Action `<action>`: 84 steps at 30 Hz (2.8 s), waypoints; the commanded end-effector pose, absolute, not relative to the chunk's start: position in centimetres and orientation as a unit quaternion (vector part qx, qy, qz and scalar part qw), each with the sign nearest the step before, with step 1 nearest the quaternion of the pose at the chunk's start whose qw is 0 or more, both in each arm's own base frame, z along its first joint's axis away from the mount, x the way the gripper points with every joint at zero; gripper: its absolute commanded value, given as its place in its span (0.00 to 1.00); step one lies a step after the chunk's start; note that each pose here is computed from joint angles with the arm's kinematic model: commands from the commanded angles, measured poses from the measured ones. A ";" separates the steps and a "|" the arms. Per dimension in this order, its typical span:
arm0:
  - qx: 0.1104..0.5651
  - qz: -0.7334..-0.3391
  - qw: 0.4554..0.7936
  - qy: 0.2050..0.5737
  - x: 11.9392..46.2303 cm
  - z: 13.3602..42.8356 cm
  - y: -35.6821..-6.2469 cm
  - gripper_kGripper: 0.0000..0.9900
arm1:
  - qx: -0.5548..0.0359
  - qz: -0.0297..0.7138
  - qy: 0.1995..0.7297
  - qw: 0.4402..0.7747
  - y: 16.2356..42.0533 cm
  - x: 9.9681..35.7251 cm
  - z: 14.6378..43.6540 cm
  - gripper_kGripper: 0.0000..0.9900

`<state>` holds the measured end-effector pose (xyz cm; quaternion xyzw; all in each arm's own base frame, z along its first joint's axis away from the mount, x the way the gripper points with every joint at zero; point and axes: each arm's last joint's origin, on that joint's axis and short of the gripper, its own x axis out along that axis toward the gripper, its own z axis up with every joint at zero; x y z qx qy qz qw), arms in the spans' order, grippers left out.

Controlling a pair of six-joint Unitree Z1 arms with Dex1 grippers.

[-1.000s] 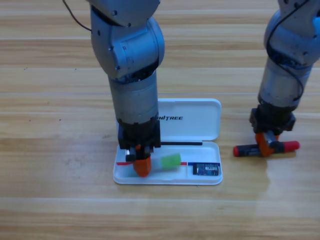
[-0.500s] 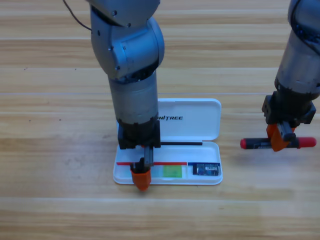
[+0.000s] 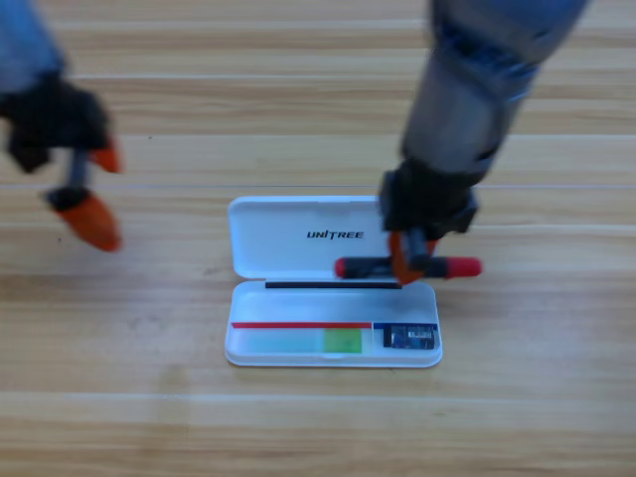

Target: Clean up eraser and pencils

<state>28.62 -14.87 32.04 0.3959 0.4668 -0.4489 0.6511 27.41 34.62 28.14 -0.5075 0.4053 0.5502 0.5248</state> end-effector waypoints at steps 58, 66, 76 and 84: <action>0.202 -0.541 0.735 0.355 44.4 27.9 -8.9 0.00 | -0.258 0.695 0.233 0.629 23.4 14.3 40.8 0.98; 0.158 -0.606 0.680 0.381 45.6 21.8 -14.3 0.00 | -0.251 0.702 0.234 0.624 23.1 14.0 40.8 0.98; 0.125 -0.662 0.612 0.414 44.0 16.9 -19.8 0.00 | -0.250 0.701 0.236 0.625 22.8 13.8 40.7 0.98; 0.126 -0.672 0.590 0.430 42.9 16.5 -21.3 0.00 | -0.248 0.702 0.233 0.626 22.7 13.7 40.9 0.99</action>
